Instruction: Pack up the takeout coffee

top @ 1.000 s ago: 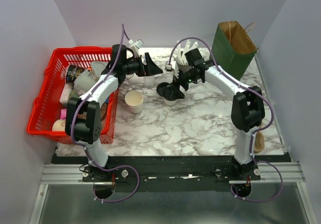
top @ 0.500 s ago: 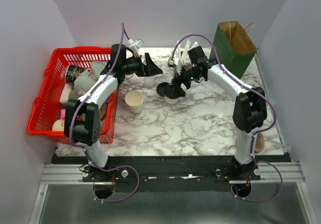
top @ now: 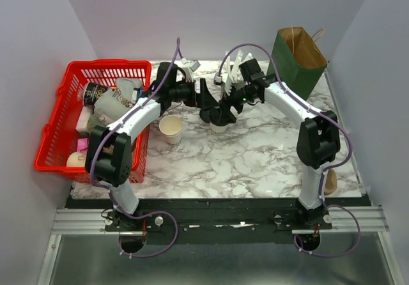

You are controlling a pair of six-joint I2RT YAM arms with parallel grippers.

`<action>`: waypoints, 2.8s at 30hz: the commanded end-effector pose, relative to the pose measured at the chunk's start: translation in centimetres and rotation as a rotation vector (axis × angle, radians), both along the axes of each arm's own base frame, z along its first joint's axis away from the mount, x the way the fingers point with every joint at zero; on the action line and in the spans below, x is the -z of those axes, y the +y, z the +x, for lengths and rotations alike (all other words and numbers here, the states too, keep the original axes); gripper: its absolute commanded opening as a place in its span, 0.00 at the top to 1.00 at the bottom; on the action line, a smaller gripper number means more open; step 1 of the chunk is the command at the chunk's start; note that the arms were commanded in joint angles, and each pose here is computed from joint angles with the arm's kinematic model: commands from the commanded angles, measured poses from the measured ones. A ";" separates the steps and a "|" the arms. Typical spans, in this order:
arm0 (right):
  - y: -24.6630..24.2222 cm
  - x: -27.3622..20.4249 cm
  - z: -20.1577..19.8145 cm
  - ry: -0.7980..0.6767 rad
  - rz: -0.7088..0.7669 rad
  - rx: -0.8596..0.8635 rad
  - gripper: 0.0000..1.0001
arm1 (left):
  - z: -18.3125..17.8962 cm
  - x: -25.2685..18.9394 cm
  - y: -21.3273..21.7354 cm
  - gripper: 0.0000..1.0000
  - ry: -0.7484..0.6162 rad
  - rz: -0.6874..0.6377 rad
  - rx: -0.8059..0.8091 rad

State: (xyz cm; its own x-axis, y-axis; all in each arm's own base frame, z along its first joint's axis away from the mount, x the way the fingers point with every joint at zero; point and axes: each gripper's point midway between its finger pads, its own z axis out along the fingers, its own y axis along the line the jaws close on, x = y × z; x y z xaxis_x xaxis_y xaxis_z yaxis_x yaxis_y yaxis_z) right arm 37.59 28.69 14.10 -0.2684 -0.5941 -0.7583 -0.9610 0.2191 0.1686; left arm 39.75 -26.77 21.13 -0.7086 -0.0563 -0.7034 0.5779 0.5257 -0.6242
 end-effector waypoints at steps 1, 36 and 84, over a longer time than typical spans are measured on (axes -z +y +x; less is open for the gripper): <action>0.3 0.2 0.3 -0.008 0.012 -0.024 0.00 | 0.5 3.9 -0.1 0.01 0.045 0.124 -0.041; 0.2 -2.8 3.5 -0.190 0.043 0.096 0.00 | 0.1 11.2 -0.2 0.02 0.131 0.367 -0.062; -35.7 0.5 -20.9 0.318 -0.577 1.041 0.37 | -1.1 -9.8 0.9 0.01 -0.242 0.125 -0.103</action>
